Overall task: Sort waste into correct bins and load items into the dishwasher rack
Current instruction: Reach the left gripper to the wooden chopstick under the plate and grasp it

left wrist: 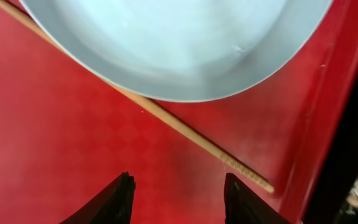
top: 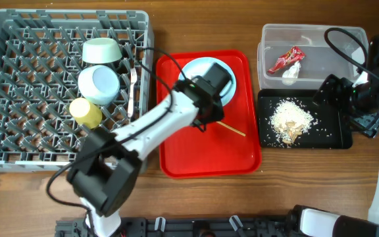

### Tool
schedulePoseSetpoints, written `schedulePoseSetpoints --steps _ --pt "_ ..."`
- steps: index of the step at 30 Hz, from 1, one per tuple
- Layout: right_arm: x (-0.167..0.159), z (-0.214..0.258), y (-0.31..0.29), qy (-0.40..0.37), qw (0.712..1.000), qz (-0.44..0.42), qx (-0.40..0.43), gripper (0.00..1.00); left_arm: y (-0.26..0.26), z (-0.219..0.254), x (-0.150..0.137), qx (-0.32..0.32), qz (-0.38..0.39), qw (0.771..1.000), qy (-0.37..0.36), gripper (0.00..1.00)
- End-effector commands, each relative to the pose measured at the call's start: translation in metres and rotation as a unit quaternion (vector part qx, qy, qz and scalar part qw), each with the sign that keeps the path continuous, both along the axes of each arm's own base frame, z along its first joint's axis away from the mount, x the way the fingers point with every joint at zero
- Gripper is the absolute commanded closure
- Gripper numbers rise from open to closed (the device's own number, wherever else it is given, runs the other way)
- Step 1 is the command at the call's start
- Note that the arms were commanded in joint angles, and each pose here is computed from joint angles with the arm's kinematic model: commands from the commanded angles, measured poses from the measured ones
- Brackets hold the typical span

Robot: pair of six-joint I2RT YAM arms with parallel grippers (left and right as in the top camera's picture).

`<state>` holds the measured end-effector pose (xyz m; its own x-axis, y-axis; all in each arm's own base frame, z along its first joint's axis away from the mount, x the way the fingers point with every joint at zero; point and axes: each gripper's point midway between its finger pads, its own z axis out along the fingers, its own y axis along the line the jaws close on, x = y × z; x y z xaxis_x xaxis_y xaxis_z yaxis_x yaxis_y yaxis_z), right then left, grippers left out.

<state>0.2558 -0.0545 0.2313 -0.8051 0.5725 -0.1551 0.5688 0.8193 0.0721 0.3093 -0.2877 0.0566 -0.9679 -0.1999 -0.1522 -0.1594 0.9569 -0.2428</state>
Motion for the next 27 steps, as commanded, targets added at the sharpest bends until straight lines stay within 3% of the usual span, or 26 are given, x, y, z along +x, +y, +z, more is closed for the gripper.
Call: schedulePoseSetpoints --steps 1,8,27 --pt "0.0 0.009 -0.002 -0.017 1.0 -0.001 -0.008 0.0 0.0 -0.017 0.002 0.03 0.044 0.999 -0.009 0.53" --pt "0.0 0.009 -0.002 -0.017 1.0 -0.001 -0.008 0.0 -0.004 -0.045 0.001 0.059 0.044 0.997 -0.013 0.51" --pt "0.0 0.009 -0.002 -0.018 1.0 0.0 -0.007 0.0 -0.002 -0.056 0.004 0.075 0.045 0.996 -0.02 0.48"
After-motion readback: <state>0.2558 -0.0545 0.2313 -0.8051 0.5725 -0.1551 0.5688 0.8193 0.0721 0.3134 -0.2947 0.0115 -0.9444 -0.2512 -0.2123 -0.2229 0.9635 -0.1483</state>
